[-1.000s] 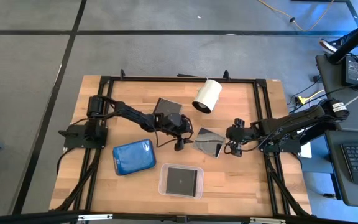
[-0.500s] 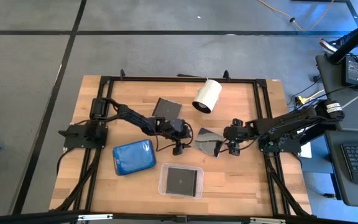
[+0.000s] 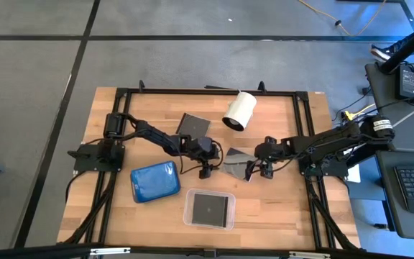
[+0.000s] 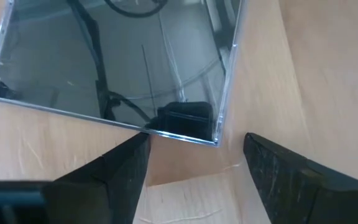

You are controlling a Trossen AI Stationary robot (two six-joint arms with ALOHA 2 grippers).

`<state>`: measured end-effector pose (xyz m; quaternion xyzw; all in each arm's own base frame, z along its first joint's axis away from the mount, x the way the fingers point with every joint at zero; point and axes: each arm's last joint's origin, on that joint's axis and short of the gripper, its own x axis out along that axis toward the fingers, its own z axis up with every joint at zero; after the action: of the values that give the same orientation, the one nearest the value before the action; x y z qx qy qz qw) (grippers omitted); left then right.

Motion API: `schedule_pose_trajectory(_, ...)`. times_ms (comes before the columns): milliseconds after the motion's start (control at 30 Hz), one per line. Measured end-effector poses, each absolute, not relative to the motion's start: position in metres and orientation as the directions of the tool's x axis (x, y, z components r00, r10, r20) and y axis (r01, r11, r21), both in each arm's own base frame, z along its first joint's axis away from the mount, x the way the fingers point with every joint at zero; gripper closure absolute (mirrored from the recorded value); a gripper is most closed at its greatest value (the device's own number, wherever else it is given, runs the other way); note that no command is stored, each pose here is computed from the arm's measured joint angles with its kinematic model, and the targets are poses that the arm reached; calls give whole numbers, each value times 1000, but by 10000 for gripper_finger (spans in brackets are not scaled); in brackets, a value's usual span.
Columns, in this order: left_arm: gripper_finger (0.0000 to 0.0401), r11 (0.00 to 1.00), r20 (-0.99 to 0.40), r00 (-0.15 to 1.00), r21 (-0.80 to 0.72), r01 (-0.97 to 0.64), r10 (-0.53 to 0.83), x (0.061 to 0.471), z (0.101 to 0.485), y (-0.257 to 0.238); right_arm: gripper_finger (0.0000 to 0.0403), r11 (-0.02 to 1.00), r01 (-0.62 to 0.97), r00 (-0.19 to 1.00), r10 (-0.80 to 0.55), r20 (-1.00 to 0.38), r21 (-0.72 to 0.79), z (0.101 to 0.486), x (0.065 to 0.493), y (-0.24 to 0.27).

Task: Pick & place jewel cases by type
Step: Put the bottom black CD case into the transparent bin

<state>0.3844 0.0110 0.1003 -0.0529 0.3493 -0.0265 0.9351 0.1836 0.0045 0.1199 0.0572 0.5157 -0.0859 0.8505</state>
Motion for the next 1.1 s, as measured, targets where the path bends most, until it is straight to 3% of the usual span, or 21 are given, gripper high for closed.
schedule_pose_trajectory(500, 169, 974, -701, 693, -227, 7, -168, 379, 96, -4, 136, 979, 204, 442, -87, -893, 5, 118, 184, 5)
schedule_pose_trajectory(733, 172, 993, -686, 723, -114, 1, -80, 381, 97, -20, 136, 986, 165, 475, -91, -875, -12, 118, 188, 5)
schedule_pose_trajectory(900, 173, 995, -686, 726, -28, -94, 49, 381, 96, -24, 136, 987, 160, 480, -77, -874, 0, 119, 188, 5)
schedule_pose_trajectory(1100, 173, 995, -689, 721, -8, -98, 65, 380, 96, -23, 136, 990, 131, 512, -23, -859, 52, 120, 191, 7)
